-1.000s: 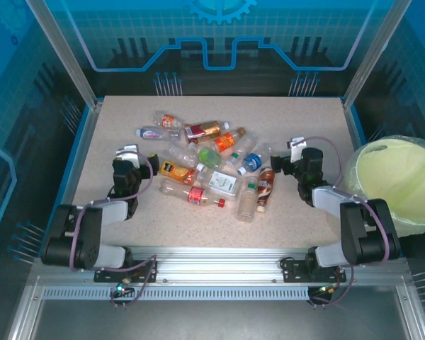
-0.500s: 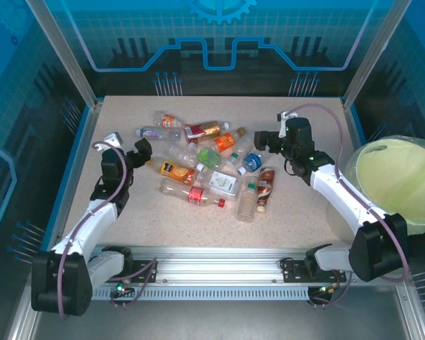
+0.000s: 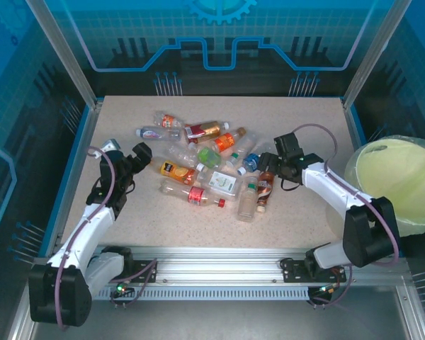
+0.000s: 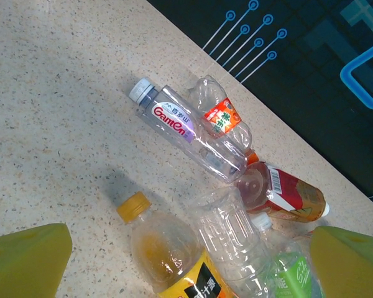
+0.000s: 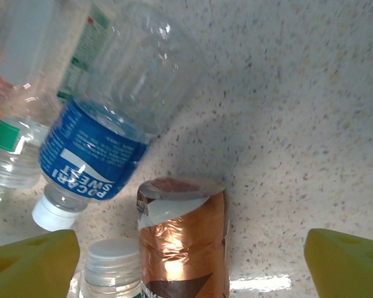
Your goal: Put the plastic bottles in the bin
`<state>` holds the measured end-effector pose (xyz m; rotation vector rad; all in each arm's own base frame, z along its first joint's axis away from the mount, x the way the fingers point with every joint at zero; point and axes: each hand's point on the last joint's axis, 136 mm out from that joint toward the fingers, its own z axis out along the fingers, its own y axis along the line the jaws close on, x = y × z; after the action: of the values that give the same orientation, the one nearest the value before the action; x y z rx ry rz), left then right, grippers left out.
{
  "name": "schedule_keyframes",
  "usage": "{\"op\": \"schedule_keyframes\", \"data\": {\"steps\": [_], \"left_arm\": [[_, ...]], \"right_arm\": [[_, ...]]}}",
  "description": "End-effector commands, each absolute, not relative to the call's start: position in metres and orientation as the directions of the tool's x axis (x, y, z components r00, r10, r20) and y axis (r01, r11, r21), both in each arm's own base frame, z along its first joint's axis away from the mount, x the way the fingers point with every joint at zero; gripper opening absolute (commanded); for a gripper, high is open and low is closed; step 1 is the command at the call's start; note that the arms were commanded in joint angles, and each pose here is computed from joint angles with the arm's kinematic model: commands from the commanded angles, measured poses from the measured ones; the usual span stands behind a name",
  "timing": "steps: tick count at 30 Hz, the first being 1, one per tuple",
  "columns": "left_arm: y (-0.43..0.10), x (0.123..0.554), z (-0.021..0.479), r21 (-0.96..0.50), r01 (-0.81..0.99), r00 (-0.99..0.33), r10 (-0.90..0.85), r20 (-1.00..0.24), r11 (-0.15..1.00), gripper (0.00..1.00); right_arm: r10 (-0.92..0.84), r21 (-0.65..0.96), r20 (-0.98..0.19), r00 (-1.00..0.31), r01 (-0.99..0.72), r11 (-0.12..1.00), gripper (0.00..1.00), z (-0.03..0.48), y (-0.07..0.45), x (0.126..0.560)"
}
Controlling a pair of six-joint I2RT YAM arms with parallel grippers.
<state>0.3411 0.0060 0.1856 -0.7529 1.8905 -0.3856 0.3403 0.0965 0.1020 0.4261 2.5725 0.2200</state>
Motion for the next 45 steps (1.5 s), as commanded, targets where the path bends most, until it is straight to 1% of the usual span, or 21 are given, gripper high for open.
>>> {"op": "schedule_keyframes", "data": {"steps": [1, 4, 9, 14, 18, 22, 24, 28, 31, 34, 37, 41, 45], "left_arm": [[0.002, 0.34, 0.194, -0.593, -0.314, -0.285, -0.67, -0.686, 0.741, 0.99], [0.002, 0.339, 0.193, -0.585, -0.319, -0.291, -0.665, -0.688, 0.745, 0.99], [0.0, 0.339, 0.191, -0.58, -0.315, -0.308, -0.659, -0.686, 0.751, 0.99], [-0.015, 0.342, 0.194, -0.593, -0.251, -0.366, -0.642, -0.674, 0.765, 0.99], [-0.03, 0.344, 0.195, -0.602, -0.21, -0.402, -0.629, -0.665, 0.77, 0.99], [-0.05, 0.346, 0.2, -0.583, -0.161, -0.445, -0.586, -0.677, 0.796, 0.99], [-0.062, 0.346, 0.204, -0.571, -0.126, -0.467, -0.556, -0.688, 0.811, 0.99], [-0.09, 0.349, 0.22, -0.556, -0.017, -0.504, -0.488, -0.713, 0.831, 0.99], [-0.115, 0.35, 0.236, -0.575, 0.088, -0.526, -0.452, -0.721, 0.814, 0.99], [-0.149, 0.347, 0.257, -0.597, 0.255, -0.543, -0.398, -0.74, 0.761, 0.99], [-0.184, 0.336, 0.277, -0.587, 0.422, -0.549, -0.321, -0.772, 0.691, 0.99], [-0.213, 0.328, 0.286, -0.547, 0.517, -0.542, -0.244, -0.804, 0.658, 0.99], [-0.218, 0.334, 0.279, -0.548, 0.505, -0.549, -0.241, -0.8, 0.667, 0.99]], "right_arm": [[0.357, 0.257, -0.406, -0.841, 0.27, 0.928, 0.9, 0.083, 0.107, 0.336], [0.358, 0.231, -0.398, -0.845, 0.285, 0.93, 0.86, 0.075, 0.105, 0.338], [0.351, 0.194, -0.377, -0.857, 0.298, 0.935, 0.83, 0.06, 0.107, 0.339], [0.373, 0.179, -0.37, -0.851, 0.329, 0.927, 0.79, 0.043, 0.105, 0.339], [0.381, 0.155, -0.353, -0.854, 0.348, 0.925, 0.74, 0.031, 0.104, 0.339], [0.407, 0.17, -0.388, -0.827, 0.37, 0.913, 0.67, 0.035, 0.1, 0.339], [0.411, 0.164, -0.405, -0.817, 0.377, 0.911, 0.63, 0.035, 0.093, 0.331], [0.393, 0.19, -0.498, -0.773, 0.345, 0.919, 0.54, 0.069, 0.088, 0.334], [0.371, 0.204, -0.575, -0.73, 0.311, 0.928, 0.5, 0.106, 0.084, 0.337], [0.342, 0.227, -0.648, -0.681, 0.256, 0.94, 0.49, 0.149, 0.083, 0.338], [0.291, 0.247, -0.738, -0.609, 0.158, 0.956, 0.48, 0.207, 0.086, 0.339], [0.201, 0.186, -0.842, -0.501, 0.08, 0.979, 0.46, 0.281, 0.075, 0.33], [0.097, 0.065, -0.926, -0.364, 0.1, 0.993, 0.45, 0.361, 0.048, 0.314]]}}
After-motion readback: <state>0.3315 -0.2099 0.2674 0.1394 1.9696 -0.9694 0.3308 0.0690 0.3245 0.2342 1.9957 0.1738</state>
